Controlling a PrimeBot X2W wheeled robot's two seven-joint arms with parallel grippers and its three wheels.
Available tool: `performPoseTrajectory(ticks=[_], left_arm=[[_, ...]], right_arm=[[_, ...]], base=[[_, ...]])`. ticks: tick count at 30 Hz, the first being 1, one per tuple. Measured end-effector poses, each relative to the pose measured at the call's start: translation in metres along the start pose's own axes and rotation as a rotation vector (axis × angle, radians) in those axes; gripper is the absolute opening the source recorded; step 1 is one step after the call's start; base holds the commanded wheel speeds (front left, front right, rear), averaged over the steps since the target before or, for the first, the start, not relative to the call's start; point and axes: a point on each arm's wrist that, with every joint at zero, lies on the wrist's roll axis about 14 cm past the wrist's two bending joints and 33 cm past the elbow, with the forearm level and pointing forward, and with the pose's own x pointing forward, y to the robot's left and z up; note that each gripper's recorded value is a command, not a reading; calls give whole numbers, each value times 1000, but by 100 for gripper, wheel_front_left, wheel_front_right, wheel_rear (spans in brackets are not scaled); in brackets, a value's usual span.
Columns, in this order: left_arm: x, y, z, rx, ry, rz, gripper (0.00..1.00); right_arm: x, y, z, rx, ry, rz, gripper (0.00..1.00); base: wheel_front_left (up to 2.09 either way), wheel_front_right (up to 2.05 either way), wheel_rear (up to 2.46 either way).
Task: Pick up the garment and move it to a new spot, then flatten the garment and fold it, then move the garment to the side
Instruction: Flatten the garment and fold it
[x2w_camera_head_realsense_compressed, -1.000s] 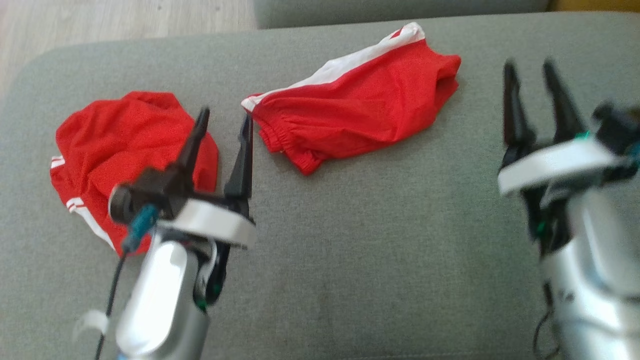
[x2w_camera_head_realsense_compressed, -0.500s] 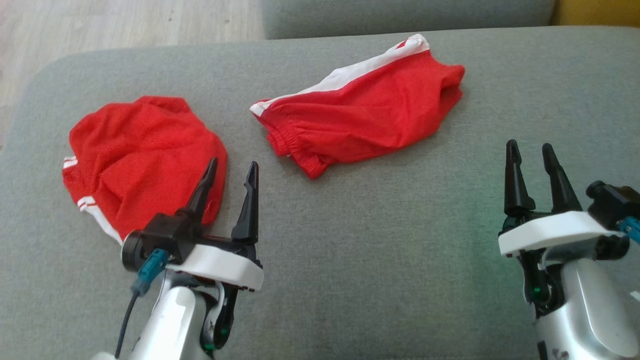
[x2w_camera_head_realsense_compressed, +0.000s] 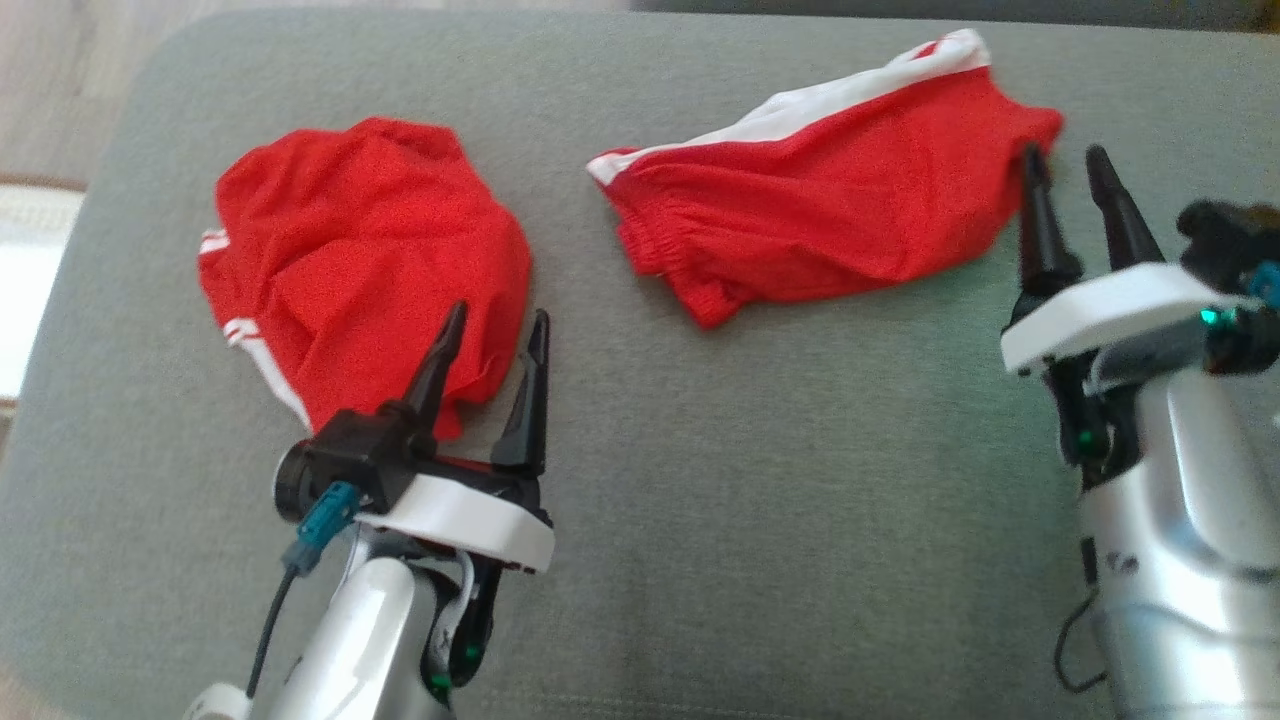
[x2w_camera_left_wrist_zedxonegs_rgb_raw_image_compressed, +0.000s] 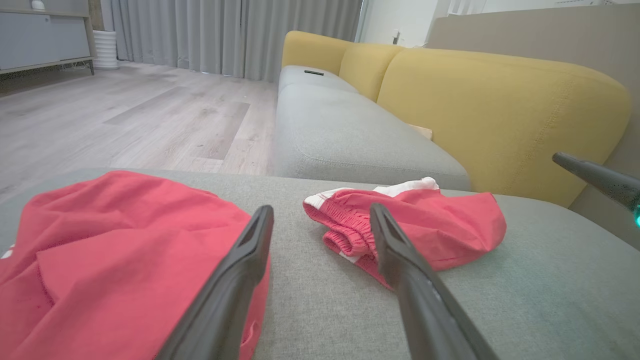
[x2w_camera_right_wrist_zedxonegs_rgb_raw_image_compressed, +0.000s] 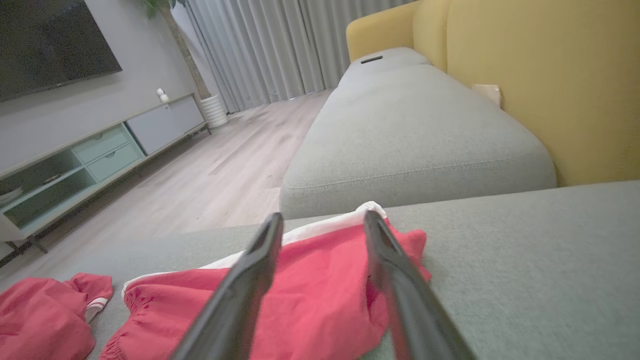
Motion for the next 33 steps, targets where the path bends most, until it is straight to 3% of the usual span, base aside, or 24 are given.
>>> performPoseTrajectory(ticks=[9, 15, 24, 33], left_arm=[[-7, 20, -7, -19, 29, 75, 100], [-12, 33, -12, -17, 49, 126, 100], [-13, 35, -13, -13, 54, 140, 100], [-3, 18, -8, -21, 31, 80, 100]], right_arm=[[54, -24, -25, -161, 141, -24, 0], [76, -28, -64, -232, 285, -16, 0], [58, -54, -108, -245, 464, -80, 0], [37, -51, -102, -209, 430, -95, 0]], base=[[0, 0, 0], [0, 0, 0], [0, 0, 0], [0, 0, 0]])
